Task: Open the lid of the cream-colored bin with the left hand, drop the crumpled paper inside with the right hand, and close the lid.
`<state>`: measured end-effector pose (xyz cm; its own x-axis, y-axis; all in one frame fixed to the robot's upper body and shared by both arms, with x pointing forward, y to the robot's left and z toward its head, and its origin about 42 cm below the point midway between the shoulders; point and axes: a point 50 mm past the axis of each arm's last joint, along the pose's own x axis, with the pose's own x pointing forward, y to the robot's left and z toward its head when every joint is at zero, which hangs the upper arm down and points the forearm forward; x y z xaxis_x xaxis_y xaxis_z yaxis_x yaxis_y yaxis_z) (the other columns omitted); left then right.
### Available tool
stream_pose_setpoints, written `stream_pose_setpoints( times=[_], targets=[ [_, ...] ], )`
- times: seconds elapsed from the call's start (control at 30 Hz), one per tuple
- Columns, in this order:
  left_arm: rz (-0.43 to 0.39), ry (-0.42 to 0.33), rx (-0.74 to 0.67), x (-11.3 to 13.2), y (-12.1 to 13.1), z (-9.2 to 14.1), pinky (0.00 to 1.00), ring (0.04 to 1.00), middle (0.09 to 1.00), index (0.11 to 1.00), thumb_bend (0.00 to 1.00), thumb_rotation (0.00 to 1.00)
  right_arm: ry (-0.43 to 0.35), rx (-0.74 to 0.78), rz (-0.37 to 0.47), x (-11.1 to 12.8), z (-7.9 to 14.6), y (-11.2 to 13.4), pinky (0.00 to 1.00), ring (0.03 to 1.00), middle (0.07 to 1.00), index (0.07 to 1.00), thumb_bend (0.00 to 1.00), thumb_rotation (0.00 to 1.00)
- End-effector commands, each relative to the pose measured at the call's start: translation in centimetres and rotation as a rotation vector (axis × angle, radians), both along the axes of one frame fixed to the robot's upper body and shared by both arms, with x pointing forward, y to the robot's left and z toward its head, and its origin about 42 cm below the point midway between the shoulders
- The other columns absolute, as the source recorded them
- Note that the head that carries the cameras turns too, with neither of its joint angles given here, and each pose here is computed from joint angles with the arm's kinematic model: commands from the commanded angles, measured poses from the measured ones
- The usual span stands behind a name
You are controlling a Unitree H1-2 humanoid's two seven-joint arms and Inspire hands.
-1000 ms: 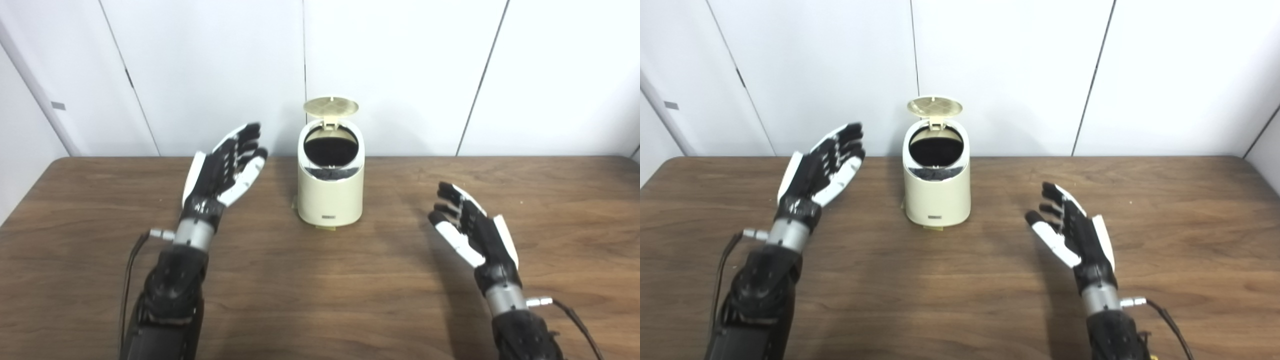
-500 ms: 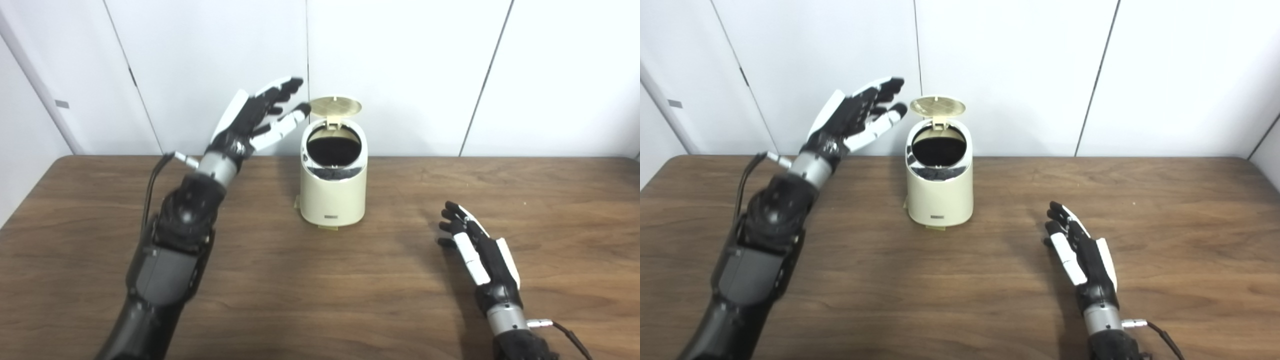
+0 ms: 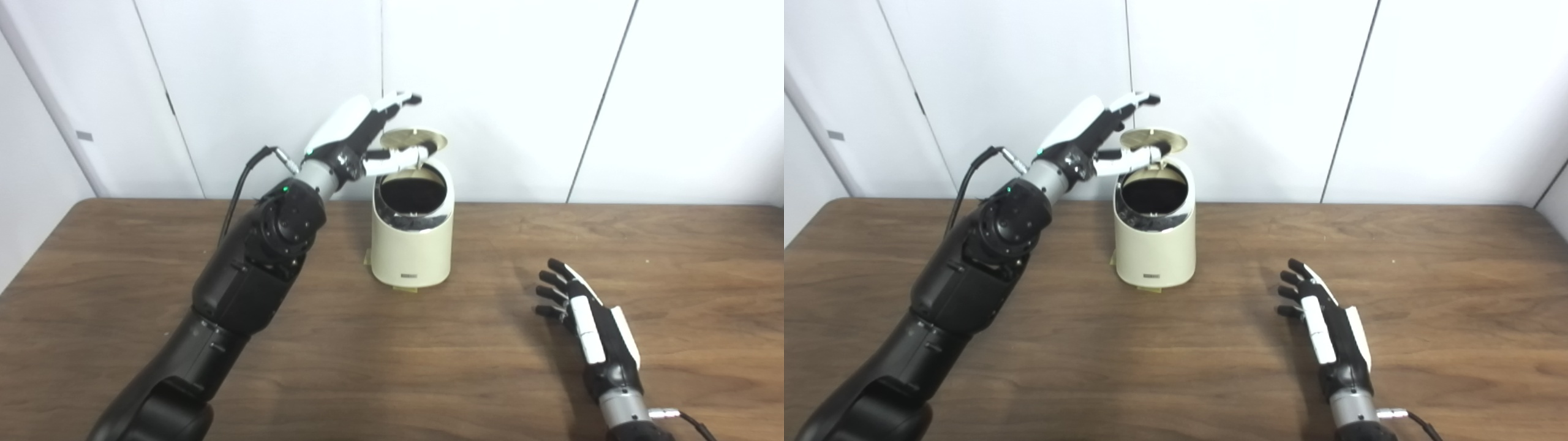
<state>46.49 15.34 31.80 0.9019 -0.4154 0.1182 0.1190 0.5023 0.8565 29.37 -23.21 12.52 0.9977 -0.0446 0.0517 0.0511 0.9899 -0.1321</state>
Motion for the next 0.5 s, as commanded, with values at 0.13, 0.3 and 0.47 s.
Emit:
stream_pose_setpoints(
  times=[0.13,0.3,0.47],
  targets=[
    [-0.039,-0.113,0.139,0.4,-0.6,3.4,0.87,0.989,0.975,0.849,0.58,0.69,-0.091,-0.026,0.002,0.6,1.6,0.4,0.69,0.797,0.826,0.891,0.58,0.98],
    [-0.041,-0.134,0.183,0.0,-0.5,3.0,0.80,0.948,0.935,0.710,0.58,0.77,-0.090,-0.023,0.001,0.7,1.5,0.5,0.70,0.798,0.819,0.886,0.54,0.94],
    [-0.039,-0.132,0.221,-0.5,-0.5,2.5,0.80,0.938,0.923,0.663,0.58,0.78,-0.096,-0.049,-0.011,0.7,1.7,0.6,0.68,0.796,0.812,0.881,0.54,0.92]
  ],
)
